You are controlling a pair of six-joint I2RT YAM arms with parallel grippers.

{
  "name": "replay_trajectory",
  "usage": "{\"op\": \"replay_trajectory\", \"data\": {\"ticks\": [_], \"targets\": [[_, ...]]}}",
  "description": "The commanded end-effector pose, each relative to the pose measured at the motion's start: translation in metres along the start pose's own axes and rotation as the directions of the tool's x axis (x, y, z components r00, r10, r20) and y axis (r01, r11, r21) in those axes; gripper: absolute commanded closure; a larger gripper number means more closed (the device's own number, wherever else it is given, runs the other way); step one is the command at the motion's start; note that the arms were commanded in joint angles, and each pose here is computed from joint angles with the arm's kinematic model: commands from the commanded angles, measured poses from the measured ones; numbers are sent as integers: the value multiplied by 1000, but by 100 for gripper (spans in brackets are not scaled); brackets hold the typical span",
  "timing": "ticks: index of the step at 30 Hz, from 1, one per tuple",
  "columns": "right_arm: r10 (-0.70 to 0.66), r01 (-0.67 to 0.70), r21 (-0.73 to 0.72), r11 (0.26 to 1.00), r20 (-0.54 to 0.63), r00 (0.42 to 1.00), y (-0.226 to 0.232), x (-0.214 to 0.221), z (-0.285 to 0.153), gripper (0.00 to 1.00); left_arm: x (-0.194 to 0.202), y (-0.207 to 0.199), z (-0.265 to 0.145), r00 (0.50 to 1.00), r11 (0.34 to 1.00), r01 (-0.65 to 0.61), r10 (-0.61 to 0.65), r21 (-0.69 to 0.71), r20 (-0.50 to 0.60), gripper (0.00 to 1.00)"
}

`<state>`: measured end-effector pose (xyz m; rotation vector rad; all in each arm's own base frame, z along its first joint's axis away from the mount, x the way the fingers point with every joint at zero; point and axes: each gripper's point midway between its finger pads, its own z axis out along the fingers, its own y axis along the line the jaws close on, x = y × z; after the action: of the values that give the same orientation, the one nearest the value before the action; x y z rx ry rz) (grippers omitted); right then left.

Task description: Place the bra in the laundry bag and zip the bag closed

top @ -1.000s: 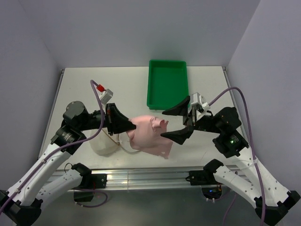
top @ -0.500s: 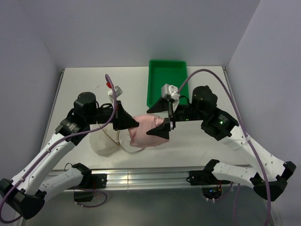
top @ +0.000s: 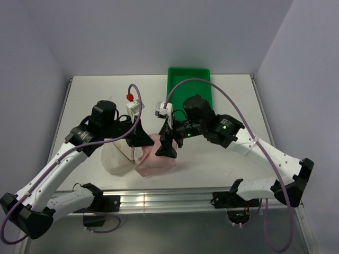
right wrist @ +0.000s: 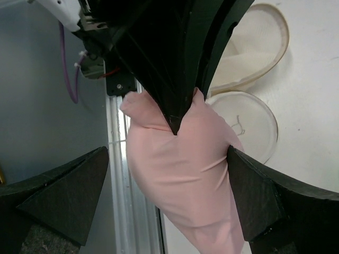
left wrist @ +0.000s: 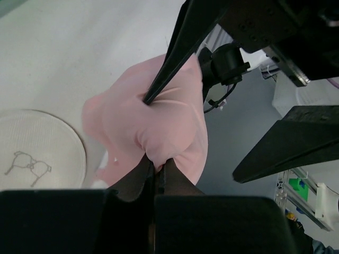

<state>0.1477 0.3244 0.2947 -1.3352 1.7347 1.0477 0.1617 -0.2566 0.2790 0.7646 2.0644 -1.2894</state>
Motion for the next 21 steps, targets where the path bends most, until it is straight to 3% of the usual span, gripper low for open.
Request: {"op": "replay_trajectory", "data": {"ticks": [1, 10, 14, 17, 21], "targets": [[22, -22, 1, 1000, -81, 996, 4, 19, 8, 0, -21, -16, -9, 993, 994, -106, 105, 20, 59, 100], [47, -53, -35, 998, -159, 986, 9, 43, 26, 0, -23, -26, -10, 992, 991, -116, 112, 69, 54, 100], [22, -19, 15, 1000, -169, 985, -2, 46, 30, 0, -18, -39, -14, 988, 980, -149, 144, 131, 48, 100], [2, 1, 23, 1000, -113, 994, -4, 31, 21, 0, -6, -46, -14, 985, 971, -172, 169, 164, 36, 100], [-42, 42, 15, 999, 46, 998, 0, 1, -7, 0, 4, -54, -18, 980, 962, -201, 196, 186, 47, 100]]}}
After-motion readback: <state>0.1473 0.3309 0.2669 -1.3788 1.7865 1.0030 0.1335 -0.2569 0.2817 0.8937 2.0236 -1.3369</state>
